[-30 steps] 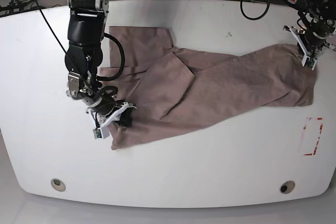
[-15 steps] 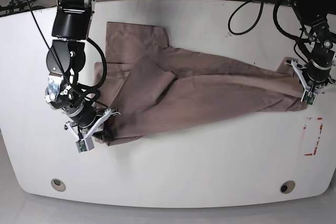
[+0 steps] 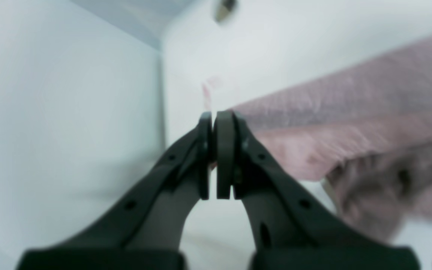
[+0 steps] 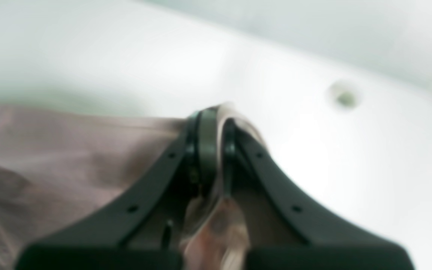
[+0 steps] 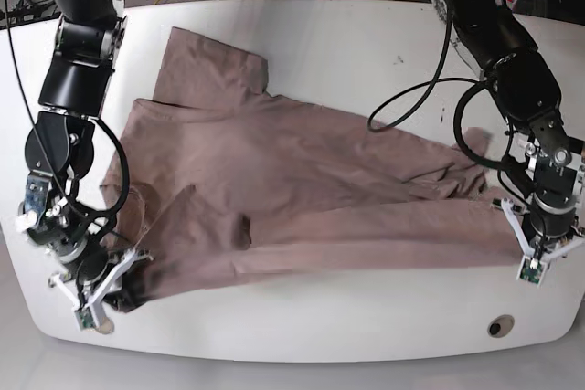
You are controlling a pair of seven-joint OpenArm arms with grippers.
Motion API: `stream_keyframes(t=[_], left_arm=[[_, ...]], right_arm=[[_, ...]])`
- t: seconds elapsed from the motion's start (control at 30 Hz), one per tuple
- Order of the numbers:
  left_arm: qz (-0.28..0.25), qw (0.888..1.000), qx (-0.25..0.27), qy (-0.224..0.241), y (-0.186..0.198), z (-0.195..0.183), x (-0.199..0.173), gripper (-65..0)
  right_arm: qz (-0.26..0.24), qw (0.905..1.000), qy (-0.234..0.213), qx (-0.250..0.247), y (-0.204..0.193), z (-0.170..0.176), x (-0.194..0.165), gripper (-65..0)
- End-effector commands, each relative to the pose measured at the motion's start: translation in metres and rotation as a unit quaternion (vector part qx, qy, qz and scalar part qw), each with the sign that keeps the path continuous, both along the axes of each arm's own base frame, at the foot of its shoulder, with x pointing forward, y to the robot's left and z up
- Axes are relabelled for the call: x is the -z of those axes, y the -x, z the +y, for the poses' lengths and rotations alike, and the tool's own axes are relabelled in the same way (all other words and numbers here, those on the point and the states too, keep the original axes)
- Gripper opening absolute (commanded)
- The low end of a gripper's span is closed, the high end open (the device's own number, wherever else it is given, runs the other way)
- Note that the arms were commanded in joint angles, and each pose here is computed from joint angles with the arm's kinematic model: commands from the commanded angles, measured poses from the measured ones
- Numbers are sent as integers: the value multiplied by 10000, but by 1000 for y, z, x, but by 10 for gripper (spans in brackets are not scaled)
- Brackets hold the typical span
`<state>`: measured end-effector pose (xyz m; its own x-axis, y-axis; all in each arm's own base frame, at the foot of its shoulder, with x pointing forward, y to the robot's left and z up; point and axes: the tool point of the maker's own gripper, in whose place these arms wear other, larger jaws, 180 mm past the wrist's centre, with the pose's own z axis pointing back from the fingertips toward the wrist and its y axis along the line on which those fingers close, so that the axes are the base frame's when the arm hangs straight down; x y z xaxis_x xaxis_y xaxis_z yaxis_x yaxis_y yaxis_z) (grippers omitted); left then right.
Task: Fold the T-shirt properly
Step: 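Lift the shirt with both grippers and swing it across the table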
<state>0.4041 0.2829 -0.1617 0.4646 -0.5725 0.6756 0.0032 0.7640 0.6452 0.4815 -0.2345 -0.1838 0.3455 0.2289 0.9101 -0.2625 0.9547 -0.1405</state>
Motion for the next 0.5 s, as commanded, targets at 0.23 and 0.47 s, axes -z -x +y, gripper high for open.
stream_keyframes(t=[0.23,0.47], left_arm=[[-948,9937,-550,-219,-18,14,-109,-649],[-1681,9826,-753,-250,-17,22,-185,-649]], right_arm=[[-945,9949,209,275,-32,-41,-116,-650],[-1358,9882,707,94,-44,-31,-188,-650]])
